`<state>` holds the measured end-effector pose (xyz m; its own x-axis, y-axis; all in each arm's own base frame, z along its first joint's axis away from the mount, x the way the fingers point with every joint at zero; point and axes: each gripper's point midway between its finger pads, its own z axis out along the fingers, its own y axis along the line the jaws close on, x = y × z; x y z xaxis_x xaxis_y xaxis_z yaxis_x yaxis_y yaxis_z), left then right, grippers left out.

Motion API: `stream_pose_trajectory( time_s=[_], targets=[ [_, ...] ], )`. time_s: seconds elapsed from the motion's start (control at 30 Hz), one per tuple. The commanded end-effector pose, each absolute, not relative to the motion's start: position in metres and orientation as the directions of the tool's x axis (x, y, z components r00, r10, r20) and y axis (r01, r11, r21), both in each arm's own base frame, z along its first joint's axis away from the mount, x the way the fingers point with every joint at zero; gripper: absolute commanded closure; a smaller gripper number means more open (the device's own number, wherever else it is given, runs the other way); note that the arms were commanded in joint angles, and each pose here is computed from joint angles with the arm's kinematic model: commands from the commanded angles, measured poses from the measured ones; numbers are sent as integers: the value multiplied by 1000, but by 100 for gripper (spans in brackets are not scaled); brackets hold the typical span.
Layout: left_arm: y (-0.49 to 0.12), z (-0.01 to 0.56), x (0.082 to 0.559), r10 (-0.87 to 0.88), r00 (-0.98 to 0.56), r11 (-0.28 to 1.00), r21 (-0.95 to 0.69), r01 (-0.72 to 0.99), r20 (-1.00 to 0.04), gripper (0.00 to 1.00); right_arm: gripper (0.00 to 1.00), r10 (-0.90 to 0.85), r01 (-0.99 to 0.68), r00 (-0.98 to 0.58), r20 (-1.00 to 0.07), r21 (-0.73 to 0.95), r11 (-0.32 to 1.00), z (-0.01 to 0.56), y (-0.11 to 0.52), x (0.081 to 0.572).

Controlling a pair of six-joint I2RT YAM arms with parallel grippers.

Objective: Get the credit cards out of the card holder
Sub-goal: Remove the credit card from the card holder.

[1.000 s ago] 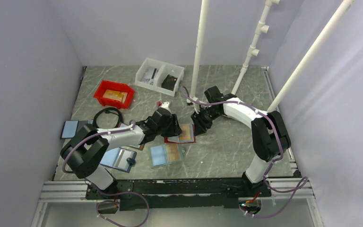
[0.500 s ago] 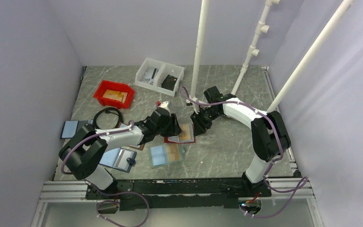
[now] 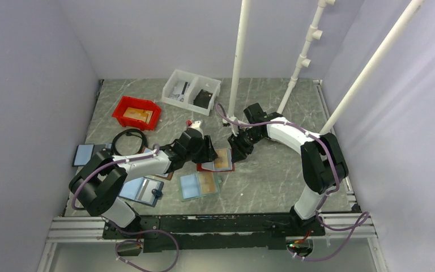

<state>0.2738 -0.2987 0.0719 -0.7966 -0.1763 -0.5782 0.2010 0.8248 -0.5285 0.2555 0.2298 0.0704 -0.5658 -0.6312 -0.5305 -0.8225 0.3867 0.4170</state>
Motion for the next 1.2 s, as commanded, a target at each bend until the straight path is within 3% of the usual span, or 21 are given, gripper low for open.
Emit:
stream_pose_trajectory(
  time_s=[0.0,1.17],
  targets=[
    [-303,88,278,-188,-775,798,-554,238,-604,48,59,-619,-844,-535,-575,382,375,81,239,269],
    [-301,93,275,-179,-772,787,-559,260,-610,48,59,-621,-845,-535,-573,379,378,81,239,269]
  ],
)
